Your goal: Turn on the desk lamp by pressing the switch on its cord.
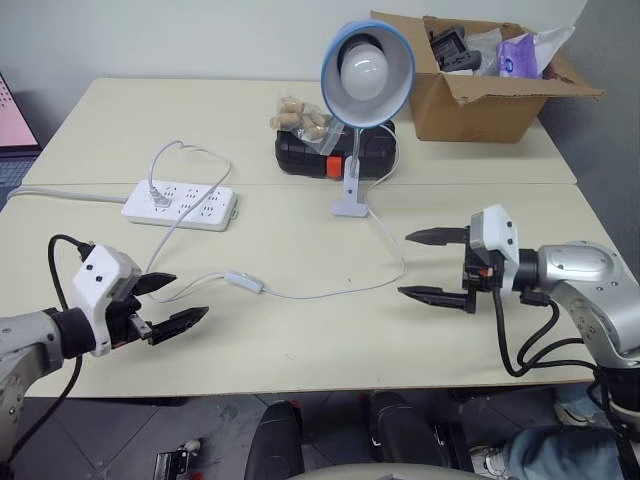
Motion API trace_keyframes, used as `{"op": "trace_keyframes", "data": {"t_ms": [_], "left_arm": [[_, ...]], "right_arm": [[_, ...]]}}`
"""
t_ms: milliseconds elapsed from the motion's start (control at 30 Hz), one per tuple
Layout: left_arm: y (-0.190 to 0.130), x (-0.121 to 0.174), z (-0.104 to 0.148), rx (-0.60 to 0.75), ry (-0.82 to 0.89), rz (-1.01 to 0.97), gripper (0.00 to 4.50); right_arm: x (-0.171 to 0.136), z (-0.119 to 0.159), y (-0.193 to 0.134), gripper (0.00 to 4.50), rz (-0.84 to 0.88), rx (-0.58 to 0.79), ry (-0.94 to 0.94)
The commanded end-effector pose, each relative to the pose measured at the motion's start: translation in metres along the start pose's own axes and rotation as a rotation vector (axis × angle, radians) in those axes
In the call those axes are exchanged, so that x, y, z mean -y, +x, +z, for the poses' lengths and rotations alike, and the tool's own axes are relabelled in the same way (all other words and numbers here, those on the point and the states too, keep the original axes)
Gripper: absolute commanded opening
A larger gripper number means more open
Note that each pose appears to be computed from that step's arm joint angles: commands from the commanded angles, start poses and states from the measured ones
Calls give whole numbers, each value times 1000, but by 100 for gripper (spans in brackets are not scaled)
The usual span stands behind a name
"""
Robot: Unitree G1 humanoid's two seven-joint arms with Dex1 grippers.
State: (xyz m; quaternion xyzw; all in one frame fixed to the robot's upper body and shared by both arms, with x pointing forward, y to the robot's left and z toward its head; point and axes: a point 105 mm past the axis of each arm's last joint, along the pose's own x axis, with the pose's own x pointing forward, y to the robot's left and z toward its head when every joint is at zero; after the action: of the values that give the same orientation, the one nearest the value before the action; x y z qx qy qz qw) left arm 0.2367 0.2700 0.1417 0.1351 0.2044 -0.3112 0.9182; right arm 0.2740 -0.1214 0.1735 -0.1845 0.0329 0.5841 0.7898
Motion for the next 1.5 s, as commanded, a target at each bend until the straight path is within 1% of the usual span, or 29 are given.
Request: {"op": "trace_keyframes", "data": {"t_ms": [33, 300, 400, 567, 633, 767, 833, 933, 1033, 1467, 1500], "left_arm": [[-4, -2, 12, 54, -3, 27, 447], [12, -2, 24, 122, -85, -90, 447], [29, -10, 29, 134, -146, -153, 447], [58, -22, 31, 96, -244, -263, 447], [65, -26, 32, 81, -267, -284, 447], [77, -27, 22, -17, -271, -363, 447], [79, -29, 19, -46, -268, -376, 447], [81, -24, 9, -131, -259, -439, 447], [81, -23, 3, -174, -255, -470, 447], [82, -9, -2, -210, -258, -561, 447], [82, -8, -2, -211, -258, -561, 411]], "right_arm": [[1, 10, 3, 450, 5, 13, -62], [-5, 17, 14, 450, -8, 6, -71], [-8, 18, 19, 450, -14, -17, -68], [-16, 25, 23, 450, -7, -19, -78], [-18, 27, 23, 450, -3, -19, -82], [-24, 30, 24, 450, -1, -22, -95], [-26, 31, 23, 450, -2, -23, -97], [-29, 31, 21, 450, -11, -36, -104], [-30, 32, 18, 450, -17, -42, -107], [-31, 31, 12, 450, -35, -60, -111], [-30, 31, 12, 450, -35, -61, -112]]}}
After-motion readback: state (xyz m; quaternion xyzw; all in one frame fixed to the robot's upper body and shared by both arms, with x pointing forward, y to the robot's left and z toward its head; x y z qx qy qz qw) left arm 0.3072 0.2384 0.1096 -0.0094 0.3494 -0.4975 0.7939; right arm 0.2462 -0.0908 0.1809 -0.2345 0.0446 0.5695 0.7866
